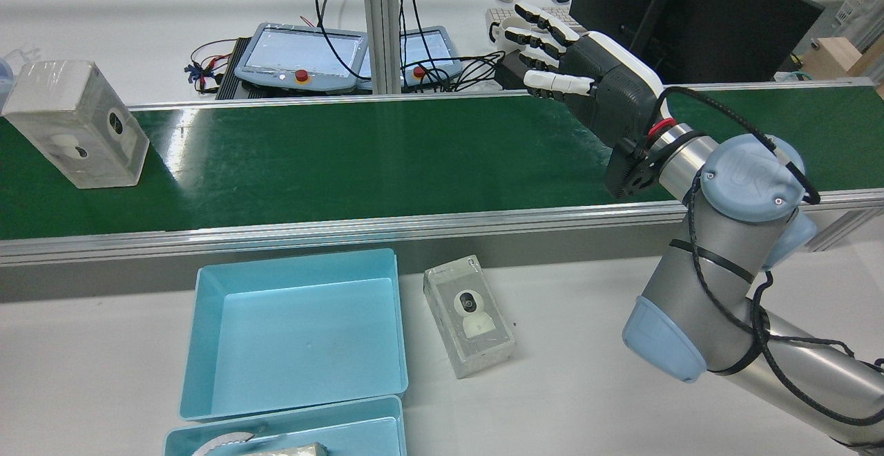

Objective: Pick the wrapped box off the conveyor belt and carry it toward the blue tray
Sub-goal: 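Lower the open right hand toward the belt surface ahead of the box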

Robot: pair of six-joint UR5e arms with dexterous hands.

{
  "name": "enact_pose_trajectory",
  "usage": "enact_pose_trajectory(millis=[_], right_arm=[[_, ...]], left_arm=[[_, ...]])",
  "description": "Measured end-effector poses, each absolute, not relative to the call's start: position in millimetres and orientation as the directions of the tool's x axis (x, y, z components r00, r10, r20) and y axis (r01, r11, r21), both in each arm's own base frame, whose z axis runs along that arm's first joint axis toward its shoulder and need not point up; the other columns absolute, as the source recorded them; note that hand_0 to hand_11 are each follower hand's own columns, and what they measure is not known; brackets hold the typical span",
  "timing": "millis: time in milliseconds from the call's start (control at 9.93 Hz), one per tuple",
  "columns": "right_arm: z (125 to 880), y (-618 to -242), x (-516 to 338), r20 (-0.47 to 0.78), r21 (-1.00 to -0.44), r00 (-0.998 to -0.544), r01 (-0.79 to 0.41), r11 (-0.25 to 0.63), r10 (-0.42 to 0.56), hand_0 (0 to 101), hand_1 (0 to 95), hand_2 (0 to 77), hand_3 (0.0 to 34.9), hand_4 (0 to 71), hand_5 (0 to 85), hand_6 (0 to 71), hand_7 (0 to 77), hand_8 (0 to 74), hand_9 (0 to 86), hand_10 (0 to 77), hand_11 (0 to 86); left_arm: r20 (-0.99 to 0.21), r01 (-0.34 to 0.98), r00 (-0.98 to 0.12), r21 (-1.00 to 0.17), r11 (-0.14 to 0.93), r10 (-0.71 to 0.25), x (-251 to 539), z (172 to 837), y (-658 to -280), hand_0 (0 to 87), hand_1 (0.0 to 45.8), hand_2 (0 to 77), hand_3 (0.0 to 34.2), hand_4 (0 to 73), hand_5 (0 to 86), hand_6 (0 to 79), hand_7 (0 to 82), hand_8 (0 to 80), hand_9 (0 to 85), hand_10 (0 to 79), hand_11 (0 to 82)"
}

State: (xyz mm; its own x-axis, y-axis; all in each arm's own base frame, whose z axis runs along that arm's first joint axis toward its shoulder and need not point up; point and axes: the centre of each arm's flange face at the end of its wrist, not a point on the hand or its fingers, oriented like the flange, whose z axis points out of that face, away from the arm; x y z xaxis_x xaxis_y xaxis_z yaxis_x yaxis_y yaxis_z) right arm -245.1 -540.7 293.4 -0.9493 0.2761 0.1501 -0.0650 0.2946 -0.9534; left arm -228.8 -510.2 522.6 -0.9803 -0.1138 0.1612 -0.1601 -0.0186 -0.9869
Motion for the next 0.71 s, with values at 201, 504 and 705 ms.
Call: enact_pose_trajectory(millis=[201, 504, 705], right_arm=[[295.0, -541.6, -246.7, 0.159, -0.953, -0.947, -0.073, 0.294, 0.278, 37, 7.6, 9.3, 29.8, 0.0, 10.9, 0.0, 13.6, 2.7, 8.2, 4.4, 6.5], [294.2, -542.8, -248.7, 0.163, -0.95, -0.945, -0.072, 0.304, 0.285, 38, 7.6, 9.3, 29.7, 0.0, 8.2, 0.0, 11.4, 2.7, 7.1, 4.4, 6.5], [293.4, -545.5, -243.4, 0.167, -0.946, -0.946, -0.074, 0.315, 0.279, 37, 7.6, 10.4, 29.7, 0.0, 9.3, 0.0, 13.1, 3.3, 7.1, 4.4, 6.5]], left_arm=[[0.161, -0.16, -0.98, -0.987, -0.018, -0.114, -228.8, 522.6, -510.2, 0.0, 0.0, 1.1, 0.0, 0.0, 0.5, 0.0, 0.5, 0.5, 0.0, 0.0, 0.0], [0.161, -0.16, -0.98, -0.987, -0.019, -0.114, -228.8, 522.7, -510.2, 0.0, 0.0, 1.1, 0.0, 0.0, 0.5, 0.0, 0.5, 0.5, 0.0, 0.5, 0.0], [0.161, -0.16, -0.98, -0.987, -0.019, -0.114, -228.8, 522.6, -510.2, 0.0, 0.0, 1.1, 0.0, 0.0, 0.5, 0.0, 0.5, 0.5, 0.0, 0.5, 0.0]])
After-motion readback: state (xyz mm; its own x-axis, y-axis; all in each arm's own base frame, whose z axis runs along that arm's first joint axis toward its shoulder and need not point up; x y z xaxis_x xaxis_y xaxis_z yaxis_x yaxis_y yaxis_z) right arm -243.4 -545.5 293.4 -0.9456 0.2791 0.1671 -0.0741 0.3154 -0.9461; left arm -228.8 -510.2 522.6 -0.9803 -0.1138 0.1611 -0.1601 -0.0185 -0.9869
